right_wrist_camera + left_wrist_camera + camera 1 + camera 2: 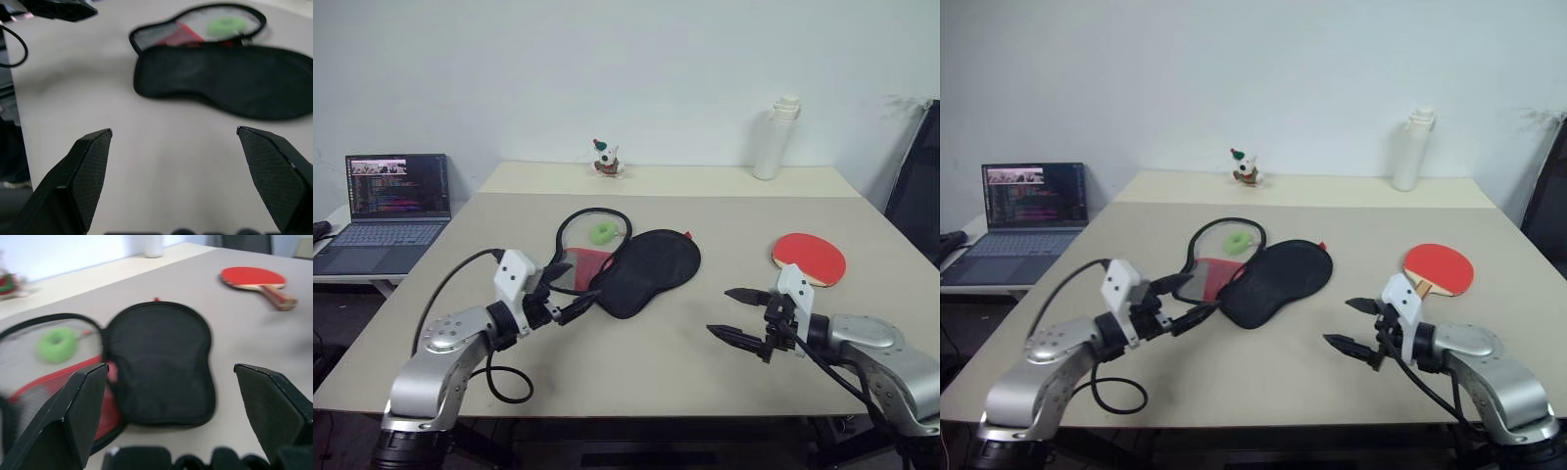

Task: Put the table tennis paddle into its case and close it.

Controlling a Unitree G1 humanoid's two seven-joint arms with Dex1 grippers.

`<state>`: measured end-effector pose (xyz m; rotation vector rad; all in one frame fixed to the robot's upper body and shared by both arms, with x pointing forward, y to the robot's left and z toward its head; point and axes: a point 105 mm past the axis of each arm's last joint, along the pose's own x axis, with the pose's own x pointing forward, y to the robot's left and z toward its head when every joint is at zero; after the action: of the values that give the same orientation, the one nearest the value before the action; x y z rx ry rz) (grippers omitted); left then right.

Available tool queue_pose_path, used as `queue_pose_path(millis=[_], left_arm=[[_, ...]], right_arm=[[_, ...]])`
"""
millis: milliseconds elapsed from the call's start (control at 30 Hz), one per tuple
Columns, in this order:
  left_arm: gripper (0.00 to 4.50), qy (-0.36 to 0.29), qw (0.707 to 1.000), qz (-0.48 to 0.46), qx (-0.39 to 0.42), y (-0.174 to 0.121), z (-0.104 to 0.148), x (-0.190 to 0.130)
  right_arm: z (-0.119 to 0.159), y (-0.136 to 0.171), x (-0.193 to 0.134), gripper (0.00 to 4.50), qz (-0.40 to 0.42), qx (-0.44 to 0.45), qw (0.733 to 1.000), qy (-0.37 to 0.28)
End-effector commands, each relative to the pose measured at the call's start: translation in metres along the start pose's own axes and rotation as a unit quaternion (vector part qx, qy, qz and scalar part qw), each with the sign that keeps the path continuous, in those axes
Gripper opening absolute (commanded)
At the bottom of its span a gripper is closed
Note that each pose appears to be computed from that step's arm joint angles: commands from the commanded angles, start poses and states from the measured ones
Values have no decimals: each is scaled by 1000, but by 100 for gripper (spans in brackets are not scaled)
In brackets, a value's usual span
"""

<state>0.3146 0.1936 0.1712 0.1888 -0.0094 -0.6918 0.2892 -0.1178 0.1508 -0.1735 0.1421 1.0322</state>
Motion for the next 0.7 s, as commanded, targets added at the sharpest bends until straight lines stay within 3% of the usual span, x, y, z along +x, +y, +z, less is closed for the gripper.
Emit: queue_pose_path(millis=[33, 500, 700], left_arm=[[450, -27, 1000, -3, 11, 0, 18, -4], [450, -10, 999, -34, 28, 6, 20, -3], [450, 16, 996, -91, 12, 7, 19, -2]], right_arm=[[12, -5, 0, 449, 6, -21, 1000, -16], [10, -28, 12, 449, -44, 2, 999, -8], [-10, -47, 40, 449, -136, 147, 979, 43]])
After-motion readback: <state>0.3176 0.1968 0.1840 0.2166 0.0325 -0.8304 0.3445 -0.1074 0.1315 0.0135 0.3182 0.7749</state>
